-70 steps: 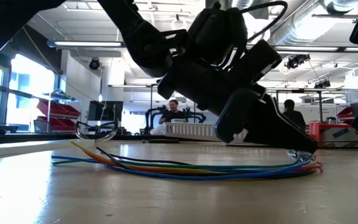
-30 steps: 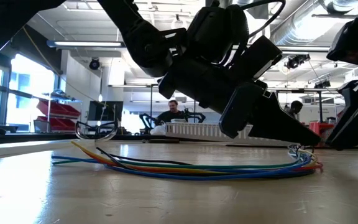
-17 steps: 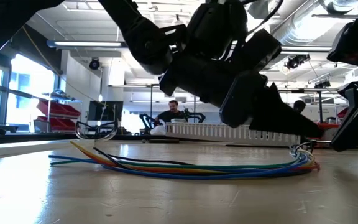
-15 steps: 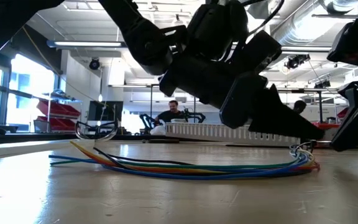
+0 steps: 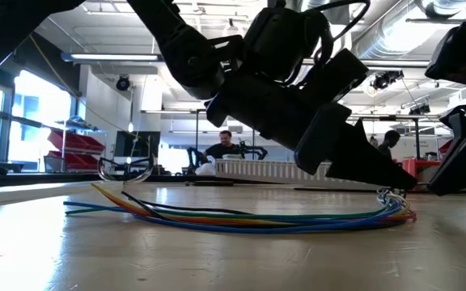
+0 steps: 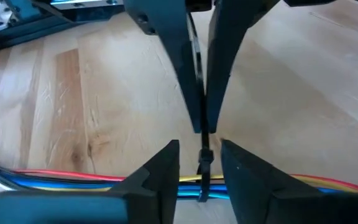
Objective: Ziptie cables
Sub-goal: Wrap the bottom black zip tie on the cable wires
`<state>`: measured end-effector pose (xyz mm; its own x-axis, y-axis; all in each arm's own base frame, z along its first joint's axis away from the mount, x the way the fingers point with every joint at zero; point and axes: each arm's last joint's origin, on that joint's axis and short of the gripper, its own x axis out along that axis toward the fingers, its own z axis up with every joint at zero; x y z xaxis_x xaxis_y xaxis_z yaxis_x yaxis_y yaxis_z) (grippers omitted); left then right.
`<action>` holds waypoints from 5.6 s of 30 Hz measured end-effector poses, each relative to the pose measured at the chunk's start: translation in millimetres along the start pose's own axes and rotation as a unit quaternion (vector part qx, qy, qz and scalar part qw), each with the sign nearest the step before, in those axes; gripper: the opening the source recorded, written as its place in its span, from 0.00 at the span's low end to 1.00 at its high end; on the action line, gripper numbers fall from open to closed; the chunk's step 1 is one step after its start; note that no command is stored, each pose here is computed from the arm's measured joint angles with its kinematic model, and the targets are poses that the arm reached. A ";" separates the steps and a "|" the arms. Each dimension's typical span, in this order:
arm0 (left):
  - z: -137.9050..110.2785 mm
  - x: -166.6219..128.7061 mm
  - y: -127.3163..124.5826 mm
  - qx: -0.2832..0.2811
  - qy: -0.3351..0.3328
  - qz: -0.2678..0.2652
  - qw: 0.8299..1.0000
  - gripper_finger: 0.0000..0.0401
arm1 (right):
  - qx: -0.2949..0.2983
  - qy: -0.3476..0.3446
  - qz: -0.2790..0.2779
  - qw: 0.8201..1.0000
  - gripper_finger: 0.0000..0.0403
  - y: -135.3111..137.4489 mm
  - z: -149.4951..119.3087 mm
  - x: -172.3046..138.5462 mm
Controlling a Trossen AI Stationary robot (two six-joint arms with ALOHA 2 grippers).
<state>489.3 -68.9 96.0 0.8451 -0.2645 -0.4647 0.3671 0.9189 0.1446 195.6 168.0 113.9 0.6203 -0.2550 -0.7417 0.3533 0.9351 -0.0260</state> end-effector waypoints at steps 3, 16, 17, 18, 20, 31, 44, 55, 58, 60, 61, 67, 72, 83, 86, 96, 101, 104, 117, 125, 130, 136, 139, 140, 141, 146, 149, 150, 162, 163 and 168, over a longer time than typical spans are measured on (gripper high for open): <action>-1.6 0.9 -0.3 0.000 0.001 -0.001 1.000 0.20 | 0.000 0.000 0.000 1.000 0.00 -0.1 0.0 0.0; -9.2 5.8 -1.7 0.012 0.000 0.001 1.000 0.09 | 0.005 0.000 0.007 1.000 0.00 1.1 0.4 0.0; -9.1 5.7 -1.8 0.016 -0.001 -0.004 1.000 0.09 | 0.005 0.000 0.007 1.000 0.00 1.1 0.4 0.0; -9.0 5.6 -2.1 0.019 -0.003 -0.013 1.000 0.09 | 0.005 0.001 0.008 1.000 0.00 1.2 0.4 0.0; -7.9 5.2 -2.7 0.022 -0.008 -0.025 0.999 0.11 | 0.006 0.002 0.008 1.000 0.00 1.3 0.3 -0.1; -7.4 5.0 -2.5 0.015 -0.009 -0.022 1.000 0.22 | 0.006 0.002 0.008 1.000 0.00 1.2 0.4 0.0; -6.4 4.9 -2.2 0.016 -0.013 -0.021 1.000 0.04 | 0.011 0.007 0.011 1.000 0.00 1.3 0.0 0.0; -8.1 3.0 5.8 0.009 -0.013 -0.020 1.000 0.00 | 0.073 0.021 0.014 0.997 0.00 4.2 -11.0 -8.3; -12.7 1.2 12.7 -0.002 0.000 -0.016 1.000 0.00 | 0.096 0.051 0.012 0.994 0.00 4.9 -25.3 -17.9; -14.1 0.5 16.1 -0.004 0.004 -0.012 1.000 0.00 | 0.114 0.055 0.013 0.992 0.00 6.2 -33.1 -24.3; -14.4 0.4 16.8 -0.003 0.005 -0.011 1.000 0.00 | 0.123 0.057 0.013 0.991 0.00 6.8 -36.8 -27.4; -14.8 -0.1 18.8 -0.004 0.003 -0.014 1.000 0.00 | 0.127 0.044 0.013 0.991 0.00 7.6 -47.4 -36.9; -15.3 -0.1 18.3 -0.012 0.004 -0.018 1.000 0.00 | 0.070 0.047 0.025 0.996 0.02 6.6 -40.8 -39.8; -15.4 0.3 17.3 -0.017 0.000 -0.031 0.999 0.00 | -0.086 0.003 0.059 0.995 0.47 1.3 -11.0 -48.1; -15.3 0.4 17.1 -0.017 -0.001 -0.031 0.999 0.00 | -0.099 -0.006 0.026 0.995 0.54 -0.3 -9.9 -36.6; -8.4 -3.3 19.2 -0.026 -0.012 -0.030 0.999 0.00 | -0.103 -0.005 -0.048 0.994 0.44 -3.4 -7.8 11.4; 0.8 -9.5 26.5 -0.027 -0.025 -0.022 0.999 0.00 | -0.092 -0.006 -0.046 0.995 0.31 -3.2 -5.5 15.1; 1.7 -11.3 30.6 -0.025 -0.028 -0.020 0.999 0.04 | -0.086 -0.006 -0.046 0.995 0.25 -3.3 -5.5 15.1; -4.3 -10.4 29.4 -0.024 -0.020 -0.063 0.998 0.28 | -0.063 -0.008 -0.048 0.997 0.10 -3.5 -5.7 15.3; -7.6 -3.9 24.9 0.007 -0.029 -0.039 0.999 0.28 | -0.060 -0.010 -0.047 0.997 0.07 -3.2 -5.4 15.3; -16.0 1.3 24.1 0.004 -0.029 -0.034 0.999 0.28 | -0.059 -0.011 -0.046 0.997 0.07 -3.0 -5.2 15.3; -18.2 2.8 24.9 0.005 -0.026 -0.016 1.000 0.28 | -0.055 -0.011 -0.043 0.998 0.07 -2.6 -4.6 15.7; -16.9 2.9 25.2 0.006 -0.028 -0.016 0.999 0.28 | -0.055 -0.011 -0.042 0.998 0.07 -2.4 -4.5 15.7; -16.8 2.9 25.3 0.008 -0.029 -0.016 0.999 0.28 | -0.055 -0.011 -0.042 0.998 0.07 -2.4 -4.5 15.8; -17.0 2.9 25.2 0.010 -0.028 -0.016 0.999 0.28 | -0.055 -0.011 -0.041 0.998 0.07 -2.3 -4.5 15.8; -16.9 2.9 25.2 0.015 -0.028 -0.016 0.999 0.28 | -0.042 -0.014 -0.039 0.998 0.07 -1.9 -3.7 16.1; -17.0 2.9 25.2 0.017 -0.028 -0.016 0.999 0.28 | -0.026 -0.016 -0.039 0.999 0.07 -1.7 -3.5 16.0; -17.0 2.9 25.2 0.018 -0.028 -0.016 0.999 0.28 | -0.024 -0.016 -0.039 0.999 0.07 -1.7 -3.4 16.0; -23.2 7.8 22.1 0.020 -0.031 -0.021 0.999 0.16 | -0.008 -0.019 -0.035 0.999 0.07 -0.8 -3.0 16.1; -22.9 7.8 22.1 0.019 -0.033 -0.021 0.999 0.15 | -0.008 -0.018 -0.035 0.999 0.07 -0.9 -3.0 16.0; -21.8 7.9 21.8 0.022 -0.044 -0.029 0.998 0.15 | -0.008 -0.018 -0.035 0.999 0.07 -0.9 -3.0 16.0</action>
<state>495.5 -44.6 76.5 0.8523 -0.3427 -0.3950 0.4312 0.8880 0.1600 203.1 163.9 100.1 0.6199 -0.3277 -0.7130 0.3854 0.9186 -0.0871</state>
